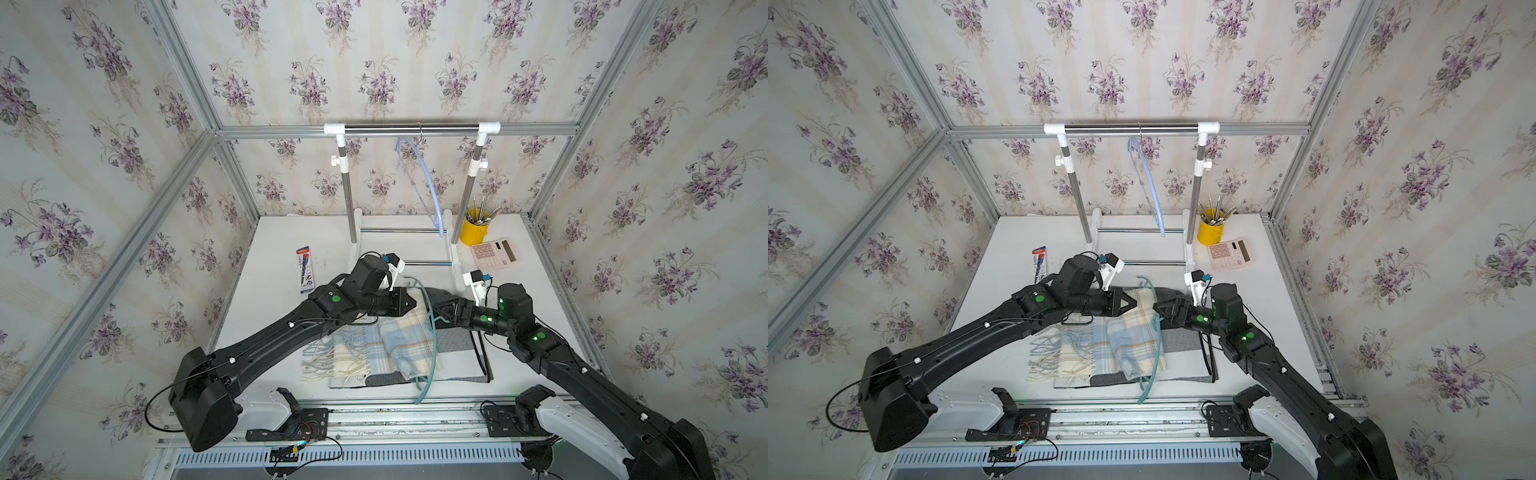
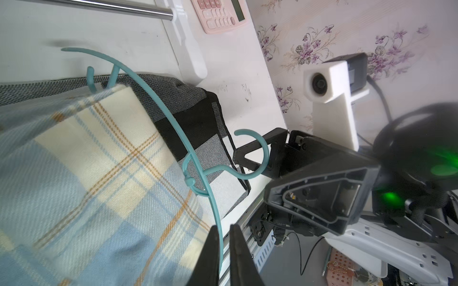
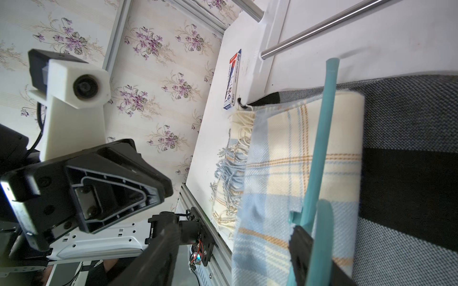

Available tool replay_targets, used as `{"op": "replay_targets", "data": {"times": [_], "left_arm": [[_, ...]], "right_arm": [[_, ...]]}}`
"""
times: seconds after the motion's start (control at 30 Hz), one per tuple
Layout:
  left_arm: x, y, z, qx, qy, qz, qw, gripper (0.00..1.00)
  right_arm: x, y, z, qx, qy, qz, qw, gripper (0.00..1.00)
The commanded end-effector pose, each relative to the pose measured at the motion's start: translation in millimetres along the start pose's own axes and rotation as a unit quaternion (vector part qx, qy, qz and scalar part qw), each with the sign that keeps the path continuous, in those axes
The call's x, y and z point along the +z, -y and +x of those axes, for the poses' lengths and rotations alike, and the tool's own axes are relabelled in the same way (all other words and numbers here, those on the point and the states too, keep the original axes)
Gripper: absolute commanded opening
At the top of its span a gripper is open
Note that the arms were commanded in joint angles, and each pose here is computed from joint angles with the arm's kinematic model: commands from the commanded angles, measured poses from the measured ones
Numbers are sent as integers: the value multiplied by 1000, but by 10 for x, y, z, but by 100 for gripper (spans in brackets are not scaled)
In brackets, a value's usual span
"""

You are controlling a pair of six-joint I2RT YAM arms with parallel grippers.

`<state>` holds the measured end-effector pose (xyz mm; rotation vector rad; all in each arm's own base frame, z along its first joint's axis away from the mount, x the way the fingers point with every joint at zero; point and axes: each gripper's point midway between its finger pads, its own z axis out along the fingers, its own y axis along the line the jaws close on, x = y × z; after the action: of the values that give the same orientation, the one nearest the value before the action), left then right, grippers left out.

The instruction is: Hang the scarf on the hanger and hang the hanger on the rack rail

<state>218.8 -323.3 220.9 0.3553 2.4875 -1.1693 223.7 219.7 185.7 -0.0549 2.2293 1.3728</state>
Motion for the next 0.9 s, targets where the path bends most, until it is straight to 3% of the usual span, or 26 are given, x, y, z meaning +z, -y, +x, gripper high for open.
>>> {"op": "replay_targets", "data": {"times": [0.0,0.17,0.3,0.47,0.77,0.87], "left_arm": [[-62,-196,45,11,7,-44,999,17],[-121,-757,308,-8,-10,-149,989,32],[10,-1057,559,-29,-42,-175,983,46],[297,-1119,730,-43,-98,-154,982,45],[580,-1312,905,-65,-133,-154,977,41],[573,-1300,895,-63,-131,-152,978,28]], "right_arm": [[-30,107,22,-11,-8,40,999,63],[-62,256,48,-20,-26,93,995,42],[-21,366,81,-15,-40,112,993,29],[-12,385,65,-16,-37,117,992,18],[50,437,104,-13,-52,116,992,15],[58,439,102,-15,-53,115,992,12]]}}
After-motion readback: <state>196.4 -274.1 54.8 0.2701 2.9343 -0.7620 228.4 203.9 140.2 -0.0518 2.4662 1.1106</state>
